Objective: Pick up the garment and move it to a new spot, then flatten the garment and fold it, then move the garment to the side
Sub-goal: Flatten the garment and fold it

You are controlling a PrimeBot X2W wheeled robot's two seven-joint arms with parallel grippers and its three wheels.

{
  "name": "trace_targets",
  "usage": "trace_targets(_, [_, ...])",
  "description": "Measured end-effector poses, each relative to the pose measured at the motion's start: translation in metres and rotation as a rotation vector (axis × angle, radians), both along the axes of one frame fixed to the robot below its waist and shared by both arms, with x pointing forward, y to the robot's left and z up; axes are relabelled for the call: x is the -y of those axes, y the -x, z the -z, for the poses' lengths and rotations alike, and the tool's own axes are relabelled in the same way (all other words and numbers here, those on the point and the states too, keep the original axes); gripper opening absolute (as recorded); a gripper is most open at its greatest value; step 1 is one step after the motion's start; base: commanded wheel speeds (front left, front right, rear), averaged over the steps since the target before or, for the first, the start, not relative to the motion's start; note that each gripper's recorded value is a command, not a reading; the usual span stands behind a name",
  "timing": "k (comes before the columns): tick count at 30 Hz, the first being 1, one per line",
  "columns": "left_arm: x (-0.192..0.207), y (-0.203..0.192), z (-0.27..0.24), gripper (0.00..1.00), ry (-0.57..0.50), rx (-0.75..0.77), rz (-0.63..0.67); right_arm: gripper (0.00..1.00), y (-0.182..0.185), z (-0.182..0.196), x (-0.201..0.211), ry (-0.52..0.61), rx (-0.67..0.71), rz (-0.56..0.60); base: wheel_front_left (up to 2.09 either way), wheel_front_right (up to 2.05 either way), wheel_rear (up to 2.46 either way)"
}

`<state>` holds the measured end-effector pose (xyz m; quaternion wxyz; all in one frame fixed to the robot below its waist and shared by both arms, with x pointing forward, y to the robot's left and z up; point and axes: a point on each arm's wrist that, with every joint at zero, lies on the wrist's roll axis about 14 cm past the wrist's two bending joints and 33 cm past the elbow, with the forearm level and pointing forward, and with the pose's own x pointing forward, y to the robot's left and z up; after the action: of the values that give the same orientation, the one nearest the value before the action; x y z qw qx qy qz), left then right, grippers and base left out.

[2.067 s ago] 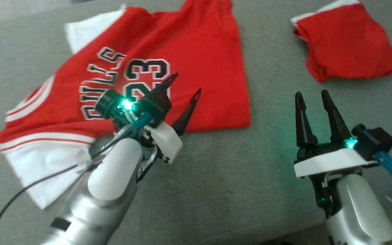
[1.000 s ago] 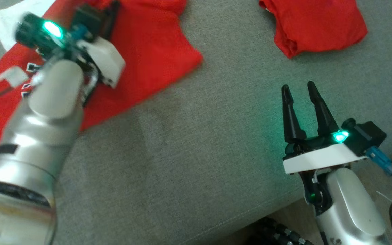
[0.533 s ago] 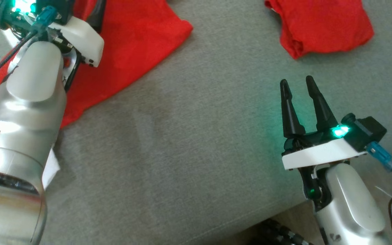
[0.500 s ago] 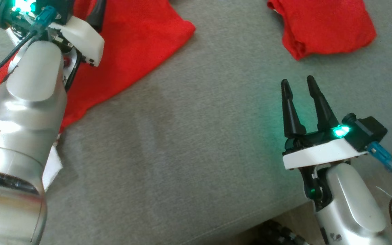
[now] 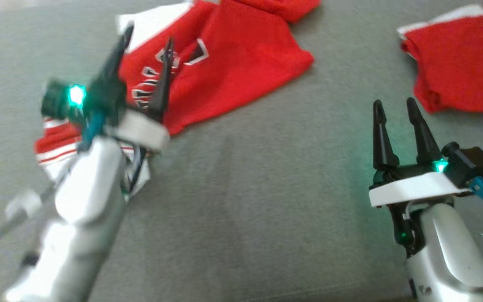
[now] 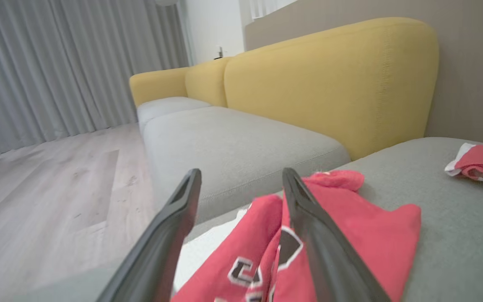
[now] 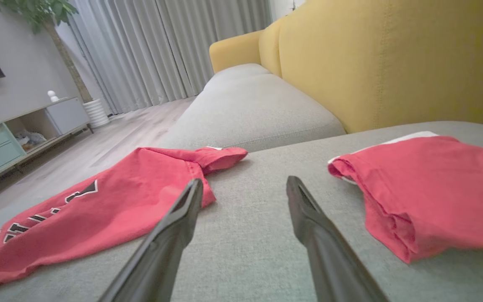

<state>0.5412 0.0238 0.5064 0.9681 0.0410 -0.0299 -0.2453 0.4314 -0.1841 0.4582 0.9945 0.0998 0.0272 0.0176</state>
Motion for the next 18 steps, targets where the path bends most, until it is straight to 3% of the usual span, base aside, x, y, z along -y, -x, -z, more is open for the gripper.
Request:
trace_targets(10, [-0.073, 0.109, 0.042, 1.0, 0.037, -0.116, -0.223, 1.0, -0.007, -0.006, -0.037, -0.003, 0.012, -0.095, 0.0, 0.0, 0.0])
trace_targets(18, [-0.093, 0.12, 0.032, 1.0, 0.068, -0.094, -0.293, 1.0, -0.017, 0.005, -0.045, 0.058, -0.051, -0.128, 0.0, 0.0, 0.0])
